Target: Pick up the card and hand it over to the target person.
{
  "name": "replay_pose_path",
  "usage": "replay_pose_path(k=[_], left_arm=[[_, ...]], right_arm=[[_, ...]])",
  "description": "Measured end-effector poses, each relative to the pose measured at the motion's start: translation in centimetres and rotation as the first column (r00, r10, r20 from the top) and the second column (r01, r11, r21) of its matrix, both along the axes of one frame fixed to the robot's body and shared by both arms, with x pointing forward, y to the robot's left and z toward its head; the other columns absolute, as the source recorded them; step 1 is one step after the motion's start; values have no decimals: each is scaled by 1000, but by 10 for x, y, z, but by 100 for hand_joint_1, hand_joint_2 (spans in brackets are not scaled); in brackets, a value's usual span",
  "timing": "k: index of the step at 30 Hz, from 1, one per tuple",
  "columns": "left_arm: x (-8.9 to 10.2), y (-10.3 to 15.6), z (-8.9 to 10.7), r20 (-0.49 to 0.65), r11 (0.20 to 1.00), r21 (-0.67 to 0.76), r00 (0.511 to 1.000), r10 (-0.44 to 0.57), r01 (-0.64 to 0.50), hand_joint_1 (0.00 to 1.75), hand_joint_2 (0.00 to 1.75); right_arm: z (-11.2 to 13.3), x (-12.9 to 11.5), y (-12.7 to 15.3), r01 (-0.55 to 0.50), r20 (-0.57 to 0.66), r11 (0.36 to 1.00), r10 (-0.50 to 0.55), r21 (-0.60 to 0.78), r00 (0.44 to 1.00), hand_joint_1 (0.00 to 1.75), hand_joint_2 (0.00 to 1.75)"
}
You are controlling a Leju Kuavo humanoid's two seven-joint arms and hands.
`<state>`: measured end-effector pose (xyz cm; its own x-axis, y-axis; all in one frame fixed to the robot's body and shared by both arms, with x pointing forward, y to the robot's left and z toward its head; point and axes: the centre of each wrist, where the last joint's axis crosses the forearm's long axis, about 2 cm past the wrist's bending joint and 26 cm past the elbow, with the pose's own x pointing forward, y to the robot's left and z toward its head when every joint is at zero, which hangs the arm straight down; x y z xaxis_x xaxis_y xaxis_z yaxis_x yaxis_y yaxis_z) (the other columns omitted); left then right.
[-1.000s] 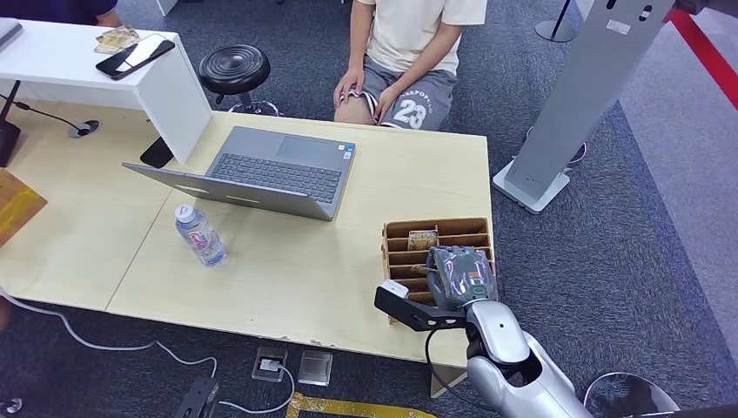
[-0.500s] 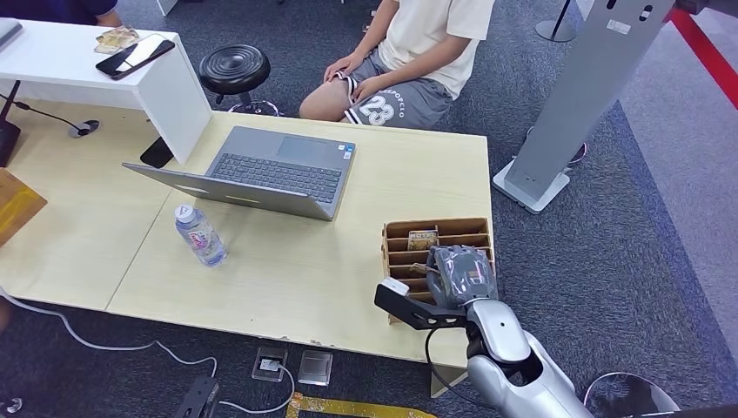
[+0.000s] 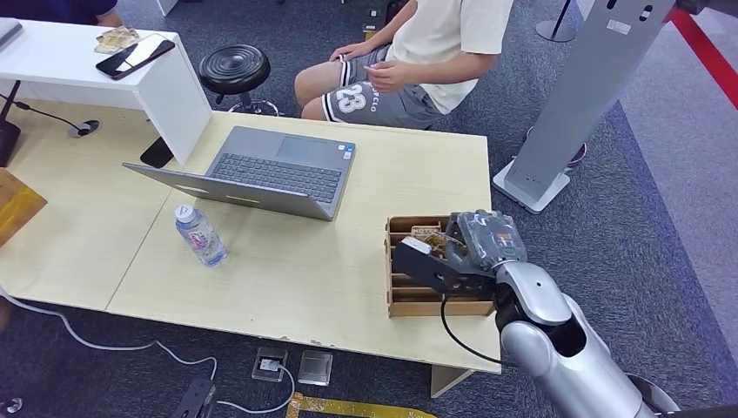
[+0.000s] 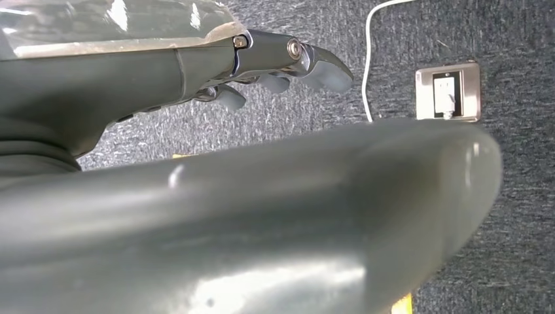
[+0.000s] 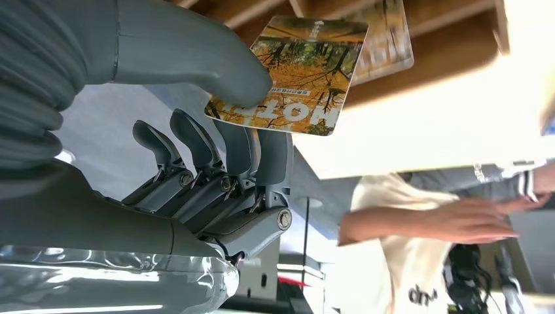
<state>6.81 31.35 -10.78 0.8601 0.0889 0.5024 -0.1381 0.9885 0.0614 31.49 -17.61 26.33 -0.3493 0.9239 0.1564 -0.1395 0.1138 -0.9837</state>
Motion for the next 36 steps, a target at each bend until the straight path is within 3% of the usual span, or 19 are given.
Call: replay_pose_path(k=[10, 16, 22, 28, 33, 36], left_arm=[[-2, 2, 0, -3, 1000, -4, 1000, 7, -7, 0, 0], [2, -6, 0, 17, 1000, -22, 1000, -11, 11, 0, 0], [8, -8, 1, 24, 999, -25, 999, -29, 30, 0, 0], [9, -7, 1, 22, 999, -17, 999, -33, 33, 0, 0], [7, -6, 1, 20, 999, -12, 999, -33, 33, 0, 0], [7, -5, 1, 16, 999, -2, 999, -52, 52, 0, 0]], right_arm=[[-4, 5, 13, -41, -7, 999, 41, 30, 999, 155, 175], [-8, 18, 15, -29, 314, 983, -30, 180, 949, 155, 175], [-30, 32, 7, -22, 463, 976, -82, 215, 883, 155, 175], [-51, 41, 3, 20, 471, 981, -110, 193, 875, 155, 175], [-53, 43, 4, 26, 455, 981, -112, 192, 883, 155, 175], [-52, 44, 5, 29, 455, 982, -112, 186, 883, 39, 175]])
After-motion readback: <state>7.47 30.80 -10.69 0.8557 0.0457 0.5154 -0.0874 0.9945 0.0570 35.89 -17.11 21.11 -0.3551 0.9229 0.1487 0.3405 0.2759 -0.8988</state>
